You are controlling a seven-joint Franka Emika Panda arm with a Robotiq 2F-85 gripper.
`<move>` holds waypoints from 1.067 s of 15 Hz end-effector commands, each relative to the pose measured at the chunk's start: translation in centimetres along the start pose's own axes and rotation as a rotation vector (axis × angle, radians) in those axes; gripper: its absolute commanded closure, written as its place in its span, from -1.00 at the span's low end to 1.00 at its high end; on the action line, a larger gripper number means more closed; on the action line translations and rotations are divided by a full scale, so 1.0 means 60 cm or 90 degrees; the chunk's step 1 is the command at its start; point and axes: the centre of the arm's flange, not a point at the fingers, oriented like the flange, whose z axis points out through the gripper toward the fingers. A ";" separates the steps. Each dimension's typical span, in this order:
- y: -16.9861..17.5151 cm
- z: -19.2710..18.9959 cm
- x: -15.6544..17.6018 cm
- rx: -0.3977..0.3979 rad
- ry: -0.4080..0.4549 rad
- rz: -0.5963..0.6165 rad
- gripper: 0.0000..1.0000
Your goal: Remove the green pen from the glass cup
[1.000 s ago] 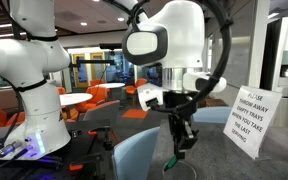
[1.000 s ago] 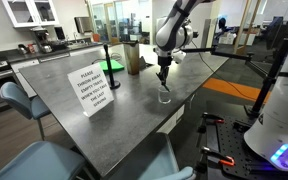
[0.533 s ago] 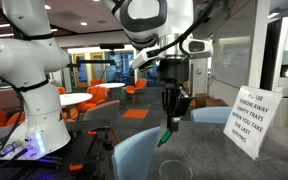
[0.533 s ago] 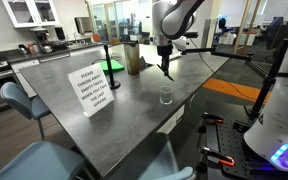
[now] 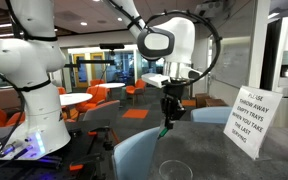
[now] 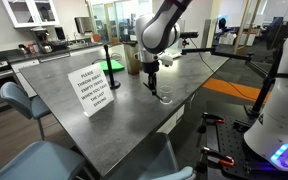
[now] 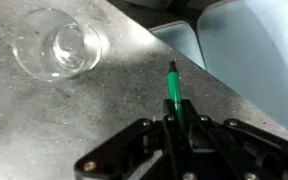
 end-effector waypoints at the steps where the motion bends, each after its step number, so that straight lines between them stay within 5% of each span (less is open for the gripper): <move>1: 0.016 0.052 0.084 0.022 -0.078 -0.010 0.93; 6: 0.038 0.124 0.156 0.005 -0.170 -0.052 0.93; 7: 0.037 0.130 0.165 0.000 -0.176 -0.061 0.24; 10: 0.027 0.123 0.181 -0.007 -0.157 -0.082 -0.05; 16: -0.003 0.055 0.158 -0.012 -0.086 -0.113 -0.96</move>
